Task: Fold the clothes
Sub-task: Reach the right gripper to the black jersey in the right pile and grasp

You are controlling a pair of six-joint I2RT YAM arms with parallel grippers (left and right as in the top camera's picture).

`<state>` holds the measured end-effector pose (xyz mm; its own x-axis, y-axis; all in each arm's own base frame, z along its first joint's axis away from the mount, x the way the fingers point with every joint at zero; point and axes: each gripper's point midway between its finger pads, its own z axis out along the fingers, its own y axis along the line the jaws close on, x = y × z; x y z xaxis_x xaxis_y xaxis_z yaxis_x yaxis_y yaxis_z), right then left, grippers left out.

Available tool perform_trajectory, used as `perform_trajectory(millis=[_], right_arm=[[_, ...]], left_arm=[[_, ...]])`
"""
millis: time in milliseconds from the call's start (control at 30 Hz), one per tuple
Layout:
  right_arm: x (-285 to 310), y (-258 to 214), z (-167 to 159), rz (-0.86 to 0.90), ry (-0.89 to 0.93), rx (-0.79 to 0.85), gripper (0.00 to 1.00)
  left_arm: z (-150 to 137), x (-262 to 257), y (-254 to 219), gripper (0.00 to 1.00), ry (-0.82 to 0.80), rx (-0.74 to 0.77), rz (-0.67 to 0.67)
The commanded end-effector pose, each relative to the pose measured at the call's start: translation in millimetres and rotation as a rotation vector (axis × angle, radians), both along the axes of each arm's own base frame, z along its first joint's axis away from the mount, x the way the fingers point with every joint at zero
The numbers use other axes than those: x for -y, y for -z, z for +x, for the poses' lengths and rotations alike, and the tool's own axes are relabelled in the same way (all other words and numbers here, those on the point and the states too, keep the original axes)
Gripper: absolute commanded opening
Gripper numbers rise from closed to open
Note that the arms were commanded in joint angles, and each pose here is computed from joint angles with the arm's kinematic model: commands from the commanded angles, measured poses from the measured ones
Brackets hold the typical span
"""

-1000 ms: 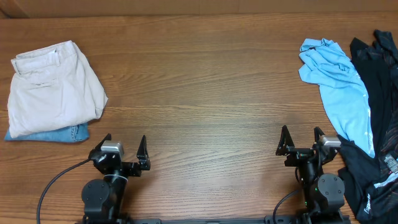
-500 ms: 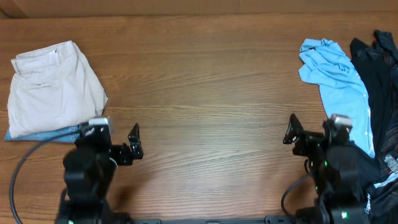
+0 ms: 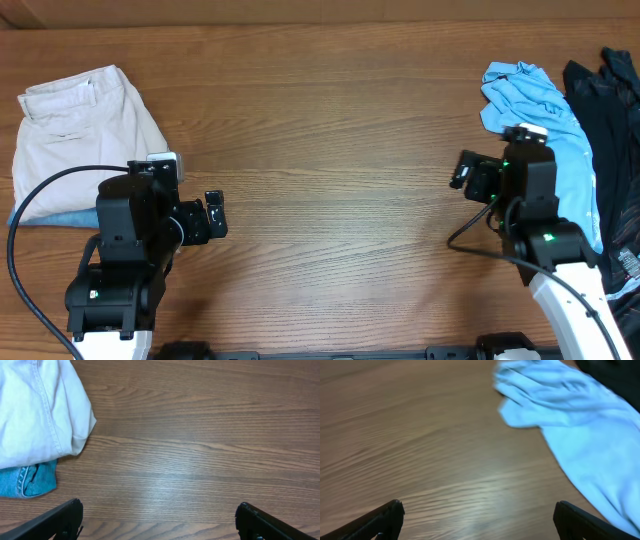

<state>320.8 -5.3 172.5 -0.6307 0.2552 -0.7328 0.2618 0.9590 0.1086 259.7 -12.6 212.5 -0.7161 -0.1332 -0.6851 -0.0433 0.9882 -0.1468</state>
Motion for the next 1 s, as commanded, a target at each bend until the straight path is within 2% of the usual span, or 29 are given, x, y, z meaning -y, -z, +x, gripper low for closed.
perform_trajectory(millis=[0, 100, 233, 400, 500, 733, 833, 933, 967], right_arm=[[55.9, -2.2, -12.5, 0.095, 0.328, 0.003, 1.0], [92.9, 14.6, -38.5, 0.16, 0.537, -0.057, 0.98], [123.2, 35.7, -56.1, 0.166, 0.657, -0.122, 0.94], [143.7, 82.1, -69.2, 0.155, 0.747, -0.284, 0.94], [152.3, 106.3, -65.8, 0.155, 0.771, -0.34, 0.94], [163.2, 153.4, -68.2, 0.153, 0.812, -0.457, 0.82], [161.8, 169.3, -71.5, 0.153, 0.812, -0.507, 0.63], [161.4, 171.6, -72.3, 0.153, 0.812, -0.515, 0.17], [161.5, 170.7, -71.7, 0.154, 0.812, -0.511, 0.09]], left_arm=[[2.5, -0.9, -11.5, 1.0, -0.011, 0.026, -0.008], [2.5, -0.8, -11.5, 1.0, -0.011, 0.026, -0.009], [2.8, -0.9, -11.7, 1.0, -0.012, 0.027, -0.009], [3.1, -0.8, -11.7, 1.0, -0.013, 0.028, -0.011], [3.0, -0.8, -11.6, 1.0, -0.013, 0.027, -0.011], [3.0, -0.8, -11.6, 1.0, -0.013, 0.027, -0.011], [3.2, -0.8, -11.8, 1.0, -0.013, 0.028, -0.011], [3.2, -0.9, -11.7, 1.0, -0.014, 0.028, -0.011], [3.1, -0.9, -11.7, 1.0, -0.014, 0.028, -0.011]])
